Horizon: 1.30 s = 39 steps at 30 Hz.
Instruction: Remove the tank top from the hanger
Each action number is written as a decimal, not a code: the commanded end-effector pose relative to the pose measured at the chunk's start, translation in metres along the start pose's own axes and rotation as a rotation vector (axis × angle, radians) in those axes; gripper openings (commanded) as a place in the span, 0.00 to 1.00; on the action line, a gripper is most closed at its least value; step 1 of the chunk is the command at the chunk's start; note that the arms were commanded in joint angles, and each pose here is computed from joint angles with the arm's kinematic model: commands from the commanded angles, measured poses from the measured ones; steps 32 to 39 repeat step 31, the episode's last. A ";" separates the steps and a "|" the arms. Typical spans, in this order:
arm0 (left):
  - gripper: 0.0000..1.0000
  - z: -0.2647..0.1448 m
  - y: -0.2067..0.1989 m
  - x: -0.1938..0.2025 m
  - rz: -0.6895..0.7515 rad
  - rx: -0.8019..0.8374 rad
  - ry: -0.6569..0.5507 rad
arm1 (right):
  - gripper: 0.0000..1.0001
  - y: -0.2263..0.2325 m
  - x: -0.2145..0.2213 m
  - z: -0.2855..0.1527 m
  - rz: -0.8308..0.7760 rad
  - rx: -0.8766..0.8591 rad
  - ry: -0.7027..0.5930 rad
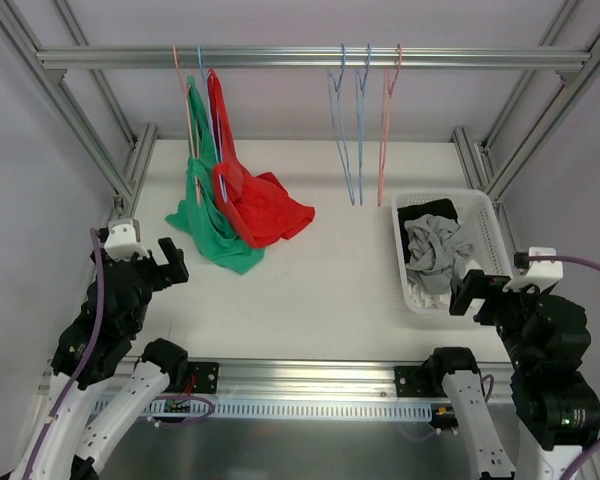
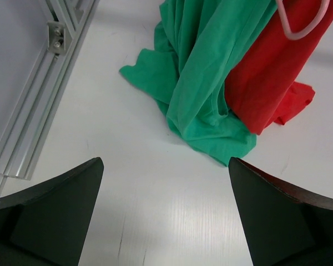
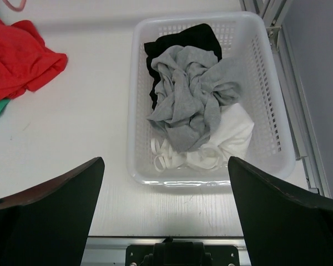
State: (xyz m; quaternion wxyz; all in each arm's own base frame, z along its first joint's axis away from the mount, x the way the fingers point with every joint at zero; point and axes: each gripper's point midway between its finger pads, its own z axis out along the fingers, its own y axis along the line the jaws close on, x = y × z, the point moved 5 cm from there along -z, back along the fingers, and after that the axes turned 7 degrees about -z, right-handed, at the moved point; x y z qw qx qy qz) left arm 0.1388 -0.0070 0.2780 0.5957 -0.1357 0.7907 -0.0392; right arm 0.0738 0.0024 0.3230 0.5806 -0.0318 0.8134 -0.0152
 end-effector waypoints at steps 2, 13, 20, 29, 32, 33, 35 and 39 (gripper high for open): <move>0.99 0.000 0.001 0.014 -0.007 0.021 0.028 | 0.99 0.007 0.015 -0.005 -0.011 -0.065 0.041; 0.99 -0.001 -0.003 0.020 -0.003 0.074 0.043 | 0.99 0.002 0.020 0.008 0.001 -0.017 0.058; 0.99 0.004 -0.003 0.018 -0.006 0.038 0.053 | 0.99 0.008 0.020 0.026 0.027 -0.046 0.066; 0.99 0.007 -0.002 0.019 0.002 0.033 0.060 | 1.00 0.016 0.020 0.043 0.028 -0.103 0.086; 0.99 0.008 -0.002 0.020 0.009 0.036 0.065 | 1.00 0.016 0.021 0.045 0.026 -0.105 0.100; 0.99 0.008 -0.002 0.020 0.009 0.036 0.065 | 1.00 0.016 0.021 0.045 0.026 -0.105 0.100; 0.99 0.008 -0.002 0.020 0.009 0.036 0.065 | 1.00 0.016 0.021 0.045 0.026 -0.105 0.100; 0.99 0.008 -0.002 0.020 0.009 0.036 0.065 | 1.00 0.016 0.021 0.045 0.026 -0.105 0.100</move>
